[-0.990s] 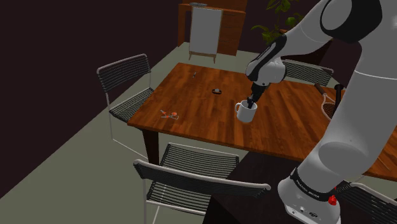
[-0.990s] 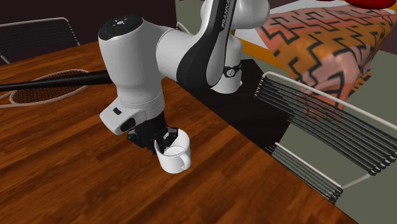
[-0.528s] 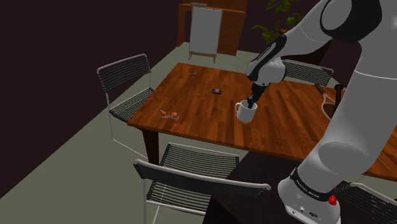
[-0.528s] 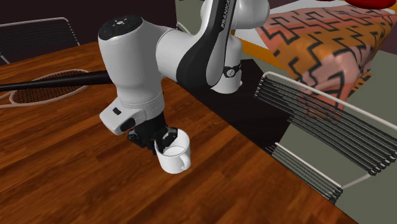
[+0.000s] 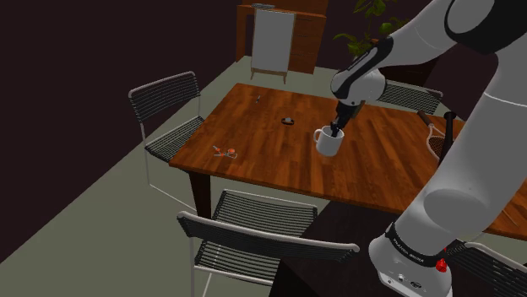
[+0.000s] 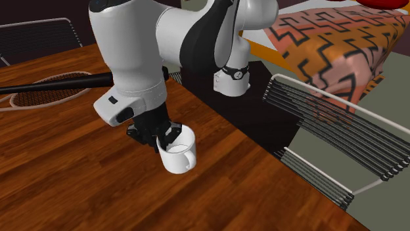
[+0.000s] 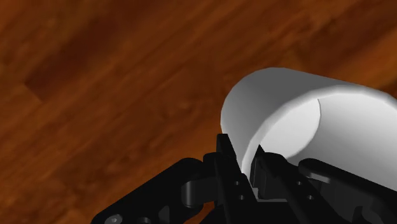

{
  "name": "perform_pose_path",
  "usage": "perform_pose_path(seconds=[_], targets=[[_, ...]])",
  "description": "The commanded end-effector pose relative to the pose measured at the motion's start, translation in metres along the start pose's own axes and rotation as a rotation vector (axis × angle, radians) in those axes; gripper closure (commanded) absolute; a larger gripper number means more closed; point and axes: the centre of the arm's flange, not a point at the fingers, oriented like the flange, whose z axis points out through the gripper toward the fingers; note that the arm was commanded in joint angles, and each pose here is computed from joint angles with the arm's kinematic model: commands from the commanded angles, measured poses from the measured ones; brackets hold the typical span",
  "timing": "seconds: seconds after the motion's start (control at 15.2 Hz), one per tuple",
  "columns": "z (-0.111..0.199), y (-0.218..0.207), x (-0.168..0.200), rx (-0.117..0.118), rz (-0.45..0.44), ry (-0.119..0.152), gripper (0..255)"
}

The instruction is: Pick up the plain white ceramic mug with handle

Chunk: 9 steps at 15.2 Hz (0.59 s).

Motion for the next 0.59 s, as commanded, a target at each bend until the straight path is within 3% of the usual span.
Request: perform_pose_path(seconds=[0.0,0.53], targets=[[-0.01,-0.001,0.0,0.0,0.0,0.0,255],[-0.043,-0.001,0.001,0.0,0.0,0.0,255]])
